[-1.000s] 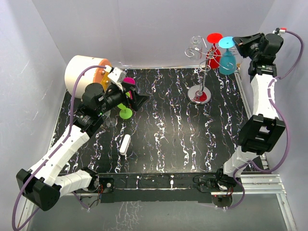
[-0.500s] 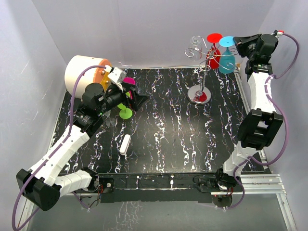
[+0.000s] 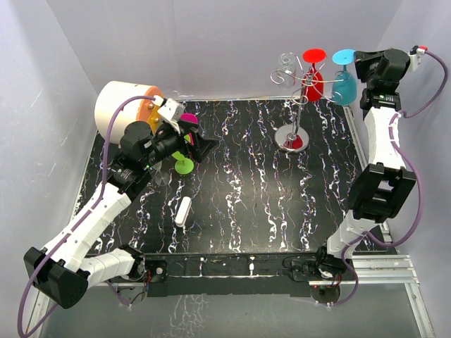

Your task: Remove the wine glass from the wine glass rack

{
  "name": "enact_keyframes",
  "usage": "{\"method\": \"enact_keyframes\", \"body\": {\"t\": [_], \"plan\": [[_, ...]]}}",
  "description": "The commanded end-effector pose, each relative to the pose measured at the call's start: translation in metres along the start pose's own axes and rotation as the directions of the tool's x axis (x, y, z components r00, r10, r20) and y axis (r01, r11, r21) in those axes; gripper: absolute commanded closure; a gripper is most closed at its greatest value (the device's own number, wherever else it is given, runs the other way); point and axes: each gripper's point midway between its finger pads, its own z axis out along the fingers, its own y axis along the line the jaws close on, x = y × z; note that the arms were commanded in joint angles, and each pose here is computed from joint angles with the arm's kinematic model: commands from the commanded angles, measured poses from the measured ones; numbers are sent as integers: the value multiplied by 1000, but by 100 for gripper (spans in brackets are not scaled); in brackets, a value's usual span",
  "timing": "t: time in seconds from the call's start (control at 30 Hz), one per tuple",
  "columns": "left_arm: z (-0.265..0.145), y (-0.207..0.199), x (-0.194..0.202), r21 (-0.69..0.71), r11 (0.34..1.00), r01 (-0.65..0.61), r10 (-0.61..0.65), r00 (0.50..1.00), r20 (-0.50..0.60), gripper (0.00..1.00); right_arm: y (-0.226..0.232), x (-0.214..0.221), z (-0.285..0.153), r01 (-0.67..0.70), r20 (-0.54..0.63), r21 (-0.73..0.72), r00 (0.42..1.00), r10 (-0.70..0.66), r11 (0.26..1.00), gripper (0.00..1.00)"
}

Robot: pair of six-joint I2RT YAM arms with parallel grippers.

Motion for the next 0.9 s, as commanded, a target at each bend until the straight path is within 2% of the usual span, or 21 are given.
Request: {"method": "enact_keyframes", "body": {"t": [0.0,0.27,0.5,0.73,0.87], "plan": [[-3,-6,-13,19,999,-26,25,999,39,1,48,-53,-37,41,188,-70,982,-27,997,100],[-1,-6,-11,22,1000,-22,21,999,34,1,42,-81,-91,57,316,1,947,-55,998,100],[1,-4,-7,18,1000,-18,17,1000,26,1,33,-76,-167,112,336,18,935,-112,993,100],[8,-3,1,26,1000,5,-5,1000,1,1,50,-53,-262,183,292,-90,945,-149,979,100],[12,2,9,7,1000,19,-19,1000,-20,1,63,-8,-289,134,135,-190,985,-110,973,100]]}}
